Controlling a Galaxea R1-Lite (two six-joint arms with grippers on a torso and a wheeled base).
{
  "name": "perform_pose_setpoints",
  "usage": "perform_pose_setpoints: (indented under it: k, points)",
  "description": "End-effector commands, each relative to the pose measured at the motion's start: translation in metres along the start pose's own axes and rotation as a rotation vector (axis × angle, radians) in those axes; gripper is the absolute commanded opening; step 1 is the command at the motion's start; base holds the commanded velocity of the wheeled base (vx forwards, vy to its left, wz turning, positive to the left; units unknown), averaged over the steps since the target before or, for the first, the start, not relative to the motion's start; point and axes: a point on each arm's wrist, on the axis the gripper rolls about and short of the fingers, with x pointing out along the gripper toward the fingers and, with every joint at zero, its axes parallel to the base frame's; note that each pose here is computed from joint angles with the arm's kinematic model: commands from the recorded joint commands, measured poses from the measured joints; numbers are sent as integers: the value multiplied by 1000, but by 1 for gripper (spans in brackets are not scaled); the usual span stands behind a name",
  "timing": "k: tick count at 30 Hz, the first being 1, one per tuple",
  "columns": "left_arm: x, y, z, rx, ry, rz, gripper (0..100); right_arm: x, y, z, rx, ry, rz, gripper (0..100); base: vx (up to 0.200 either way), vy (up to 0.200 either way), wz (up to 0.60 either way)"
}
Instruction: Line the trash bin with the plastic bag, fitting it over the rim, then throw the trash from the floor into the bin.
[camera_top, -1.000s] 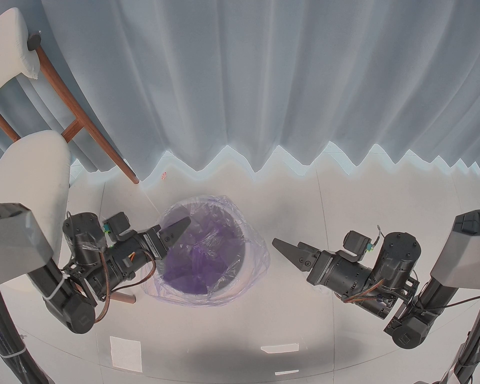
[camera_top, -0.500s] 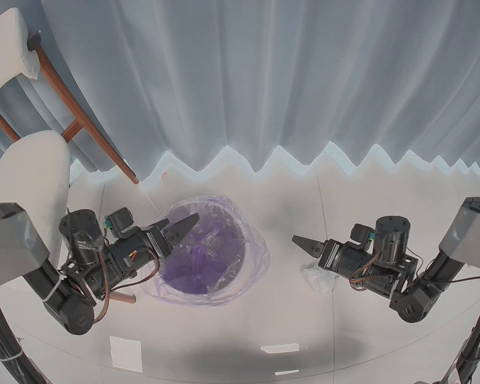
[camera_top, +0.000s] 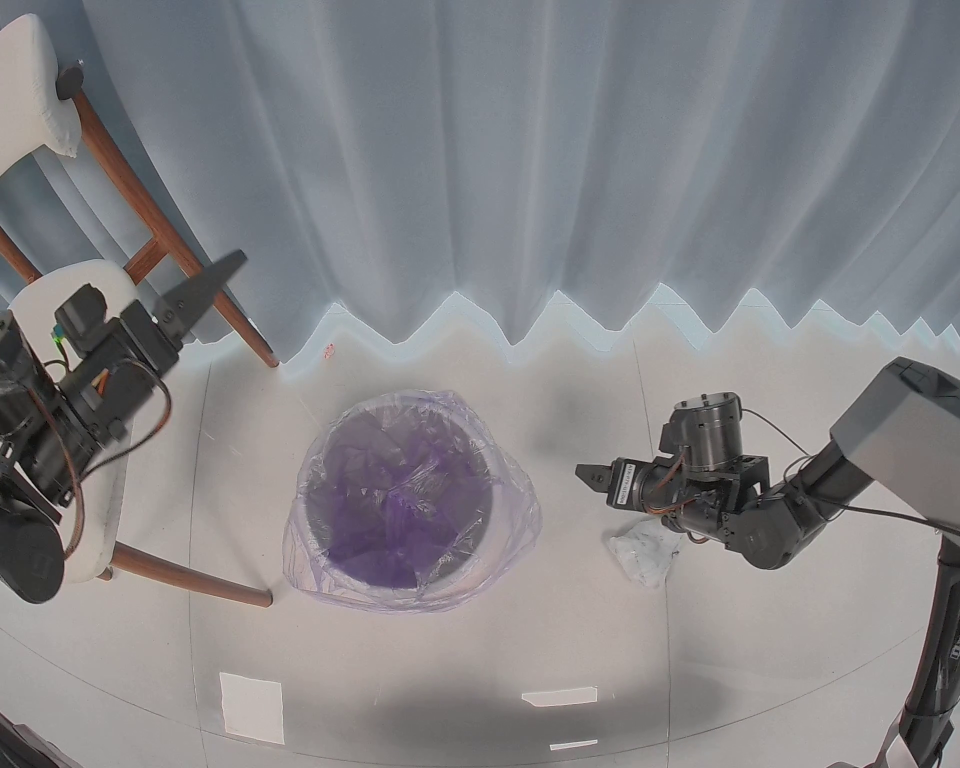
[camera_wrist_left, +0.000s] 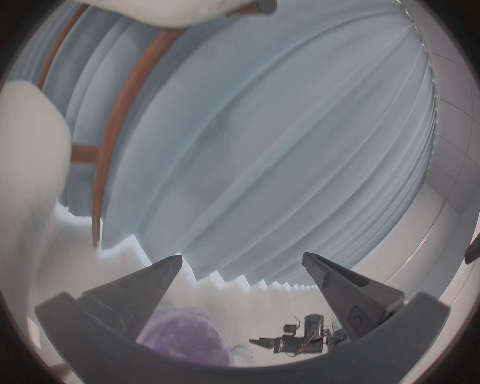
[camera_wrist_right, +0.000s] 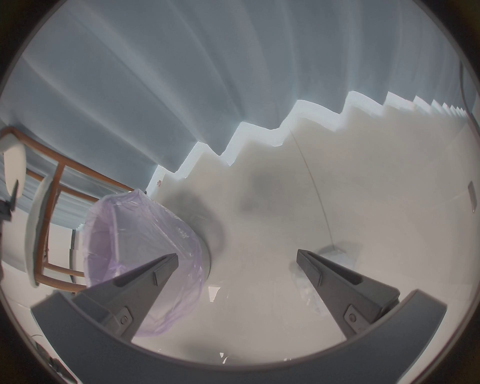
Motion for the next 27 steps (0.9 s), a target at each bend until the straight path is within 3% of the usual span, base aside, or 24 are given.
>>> perform_pose_setpoints:
  k: [1, 17, 19, 27]
  points:
    - [-20, -6, 44, 74, -110, -29, 100, 40, 9, -25, -50, 50, -40, 100, 0, -200, 0]
    - [-37, -25, 60, 126, -132, -94, 100, 52, 1, -42, -15, 127, -93, 100, 0, -200, 0]
    - [-38, -25, 61, 129, -138, -94, 100, 60, 3, -54, -21, 151, -93, 100, 0, -200, 0]
    - [-39, -25, 63, 133, -149, -83, 100, 95, -2, -86, -74, 170, -165, 100, 0, 0, 0]
